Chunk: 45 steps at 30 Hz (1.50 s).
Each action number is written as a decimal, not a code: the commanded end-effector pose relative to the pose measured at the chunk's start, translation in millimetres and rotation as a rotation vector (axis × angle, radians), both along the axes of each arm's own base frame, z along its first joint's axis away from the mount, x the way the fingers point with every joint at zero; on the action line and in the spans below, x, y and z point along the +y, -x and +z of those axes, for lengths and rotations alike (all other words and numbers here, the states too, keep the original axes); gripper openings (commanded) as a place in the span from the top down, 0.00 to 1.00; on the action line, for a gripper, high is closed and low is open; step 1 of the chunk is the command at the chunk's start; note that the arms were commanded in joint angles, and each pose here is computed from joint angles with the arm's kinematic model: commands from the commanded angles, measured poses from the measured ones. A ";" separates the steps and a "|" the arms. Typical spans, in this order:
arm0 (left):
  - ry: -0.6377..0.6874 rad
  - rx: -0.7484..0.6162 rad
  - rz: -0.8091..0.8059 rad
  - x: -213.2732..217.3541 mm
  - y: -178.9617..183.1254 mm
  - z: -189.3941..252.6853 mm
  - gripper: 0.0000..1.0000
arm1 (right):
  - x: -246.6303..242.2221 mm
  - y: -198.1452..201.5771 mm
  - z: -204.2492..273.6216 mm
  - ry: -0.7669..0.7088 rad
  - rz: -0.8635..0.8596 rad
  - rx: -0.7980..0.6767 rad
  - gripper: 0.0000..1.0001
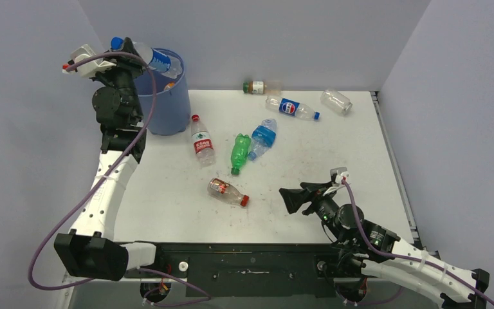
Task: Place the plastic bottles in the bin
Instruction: Place the plastic bottle in the trash bin.
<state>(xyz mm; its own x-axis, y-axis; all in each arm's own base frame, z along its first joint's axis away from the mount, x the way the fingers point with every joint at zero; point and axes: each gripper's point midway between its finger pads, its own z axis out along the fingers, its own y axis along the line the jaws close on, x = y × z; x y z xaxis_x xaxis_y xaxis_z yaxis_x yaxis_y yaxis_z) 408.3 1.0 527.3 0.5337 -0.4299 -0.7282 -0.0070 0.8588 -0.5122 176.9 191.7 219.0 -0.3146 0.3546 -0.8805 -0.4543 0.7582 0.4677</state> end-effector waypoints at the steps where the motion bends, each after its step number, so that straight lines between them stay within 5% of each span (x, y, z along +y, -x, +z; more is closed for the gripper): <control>1: -0.014 -0.120 0.172 28.4 2.7 24.0 1.00 | -4.4 -1.5 -3.0 -0.026 -0.032 0.013 0.10; 8: -0.049 -0.062 0.284 51.1 -17.5 -20.0 1.00 | -8.4 4.1 -8.0 -0.053 -0.018 0.018 0.11; 17: -0.044 0.097 0.182 41.9 -55.1 -61.4 1.00 | -13.8 4.3 -3.5 -0.050 -0.031 0.014 0.10; 22: -0.058 0.176 0.074 23.8 -71.7 -81.3 0.88 | -13.6 4.3 -2.3 -0.041 -0.029 0.015 0.10; 26: -0.068 0.207 0.050 20.7 -74.9 -85.1 0.56 | -12.6 5.4 -3.1 -0.028 -0.021 0.020 0.10; 29: -0.079 0.147 0.027 16.6 -62.7 -63.1 0.35 | -14.2 5.0 -0.5 -0.018 -0.025 0.016 0.10; 33: -0.071 0.057 0.009 13.0 -37.1 -24.4 0.24 | -16.6 3.3 4.4 -0.001 -0.036 0.006 0.10; 40: -0.088 -0.005 -0.148 -22.0 24.0 12.8 0.22 | -22.9 -4.8 15.2 0.056 -0.089 -0.005 0.10; 45: -0.244 0.203 -0.411 -87.3 53.4 -46.6 0.22 | -17.5 -15.8 7.1 0.159 -0.131 0.032 0.10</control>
<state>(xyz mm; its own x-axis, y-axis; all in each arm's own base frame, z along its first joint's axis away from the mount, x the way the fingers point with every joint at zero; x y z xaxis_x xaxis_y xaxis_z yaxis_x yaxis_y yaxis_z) 375.5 -34.4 525.5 0.4231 -0.4282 -0.7985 0.1380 0.9014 -0.4103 182.8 172.8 219.9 -0.3142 0.3050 -0.8990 -0.3716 0.8319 0.4121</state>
